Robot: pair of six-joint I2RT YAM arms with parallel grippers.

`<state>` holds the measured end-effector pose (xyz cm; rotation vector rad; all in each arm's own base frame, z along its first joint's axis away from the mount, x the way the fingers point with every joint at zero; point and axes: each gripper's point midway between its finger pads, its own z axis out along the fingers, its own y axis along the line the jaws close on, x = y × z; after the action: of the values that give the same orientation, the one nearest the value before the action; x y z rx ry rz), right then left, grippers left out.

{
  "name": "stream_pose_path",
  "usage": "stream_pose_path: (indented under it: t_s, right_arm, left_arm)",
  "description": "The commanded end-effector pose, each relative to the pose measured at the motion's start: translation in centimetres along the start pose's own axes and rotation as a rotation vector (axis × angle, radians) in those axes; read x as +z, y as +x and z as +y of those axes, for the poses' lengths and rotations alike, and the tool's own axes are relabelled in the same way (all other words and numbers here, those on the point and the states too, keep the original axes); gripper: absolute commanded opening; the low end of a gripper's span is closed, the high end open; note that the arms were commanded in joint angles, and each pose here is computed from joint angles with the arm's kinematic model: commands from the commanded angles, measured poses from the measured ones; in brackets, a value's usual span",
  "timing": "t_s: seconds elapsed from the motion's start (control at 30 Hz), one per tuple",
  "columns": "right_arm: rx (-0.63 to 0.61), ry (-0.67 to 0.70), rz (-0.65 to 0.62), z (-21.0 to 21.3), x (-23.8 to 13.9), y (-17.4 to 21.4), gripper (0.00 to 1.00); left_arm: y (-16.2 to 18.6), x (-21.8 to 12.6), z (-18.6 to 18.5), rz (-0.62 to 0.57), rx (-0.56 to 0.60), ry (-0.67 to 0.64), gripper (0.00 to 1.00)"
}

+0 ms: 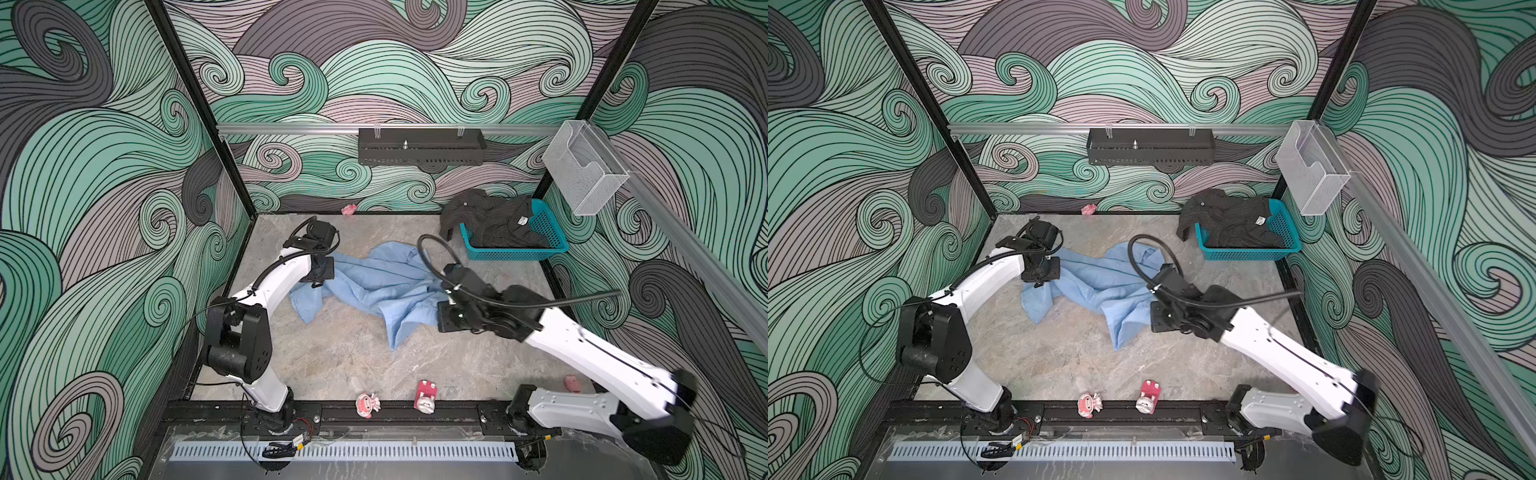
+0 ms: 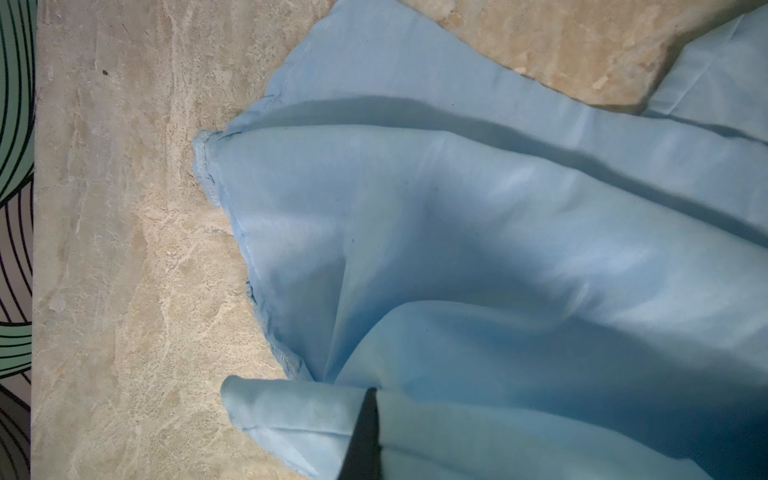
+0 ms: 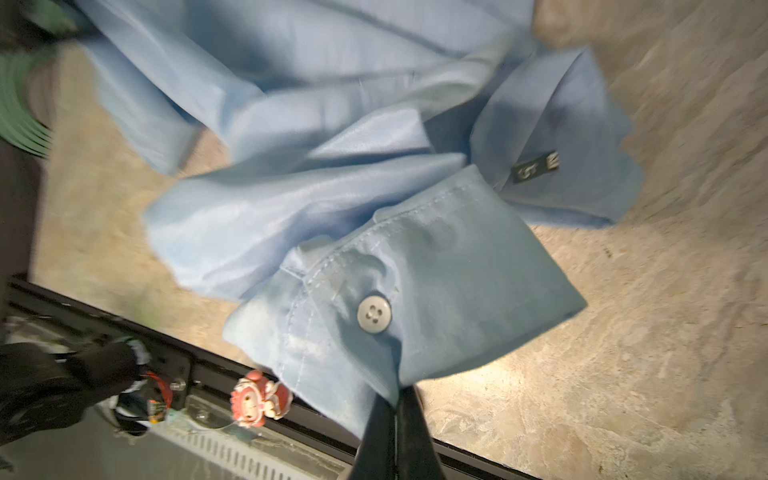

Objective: Fold and stack the long sleeve shirts

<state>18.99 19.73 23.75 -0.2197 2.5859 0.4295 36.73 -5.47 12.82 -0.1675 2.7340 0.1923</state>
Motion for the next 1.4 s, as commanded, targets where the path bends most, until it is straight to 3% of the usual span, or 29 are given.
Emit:
stream_pose_path:
  t_s: [0.0,0.2,0.33,0.57,0.67,0.77,0.83,0.93,1.03,1.13,1.17,1.23,1.37]
  right_arm:
    - [-0.016,0.121,-0.035,-3.8,-3.8,0.3,0.0]
    - [0.019,0.118,-0.226,-5.0,-9.6,-3.2,0.0]
    - [0.041,0.196,-0.174,-6.8,-8.8,-2.3,0.0]
    - [0.119,0.373,-0.048,-11.6,-8.8,2.7,0.0]
    - [0.161,0.456,-0.02,-14.0,-9.3,5.1,0.0]
    - [0.185,0.518,0.009,-15.7,-9.2,7.0,0.0]
    - [0.187,0.55,0.032,-16.5,-8.7,8.0,0.0]
    - [0.2,0.56,0.05,-16.9,-8.3,8.9,0.01]
    - [0.213,0.549,0.04,-16.9,-8.5,8.9,0.15]
    - [0.232,0.519,0.032,-16.4,-8.9,8.7,0.4]
    - [0.237,0.512,0.032,-16.2,-8.9,8.6,0.44]
    - [0.241,0.496,0.022,-15.7,-9.0,7.9,0.52]
    - [0.233,0.408,0.01,-13.3,-7.2,5.9,0.54]
  left_arm:
    - [0.5,-0.9,0.9,-0.003,-0.013,-0.022,0.05]
    - [2.9,-1.5,1.0,0.019,-0.016,0.01,0.05]
    - [6.0,-2.2,0.1,0.047,0.006,0.071,0.08]
    - [11.9,-3.4,-0.8,0.053,0.017,0.133,0.16]
    - [14.2,-3.2,-0.5,0.07,-0.011,0.136,0.3]
    - [15.5,-3.1,-0.1,0.085,-0.046,0.134,0.51]
    - [15.4,-3.7,0.6,0.063,-0.071,0.116,0.62]
    - [13.6,-5.5,2.2,-0.031,-0.109,0.062,0.7]
    - [11.4,-7.2,4.2,-0.162,-0.17,-0.01,0.73]
    - [10.4,-7.7,5.3,-0.228,-0.231,-0.034,0.81]
    - [10.3,-7.6,5.4,-0.231,-0.248,-0.035,0.81]
    - [10.2,-7.1,5.6,-0.224,-0.282,-0.033,0.82]
    - [10.2,-5.4,5.3,-0.176,-0.362,0.009,0.83]
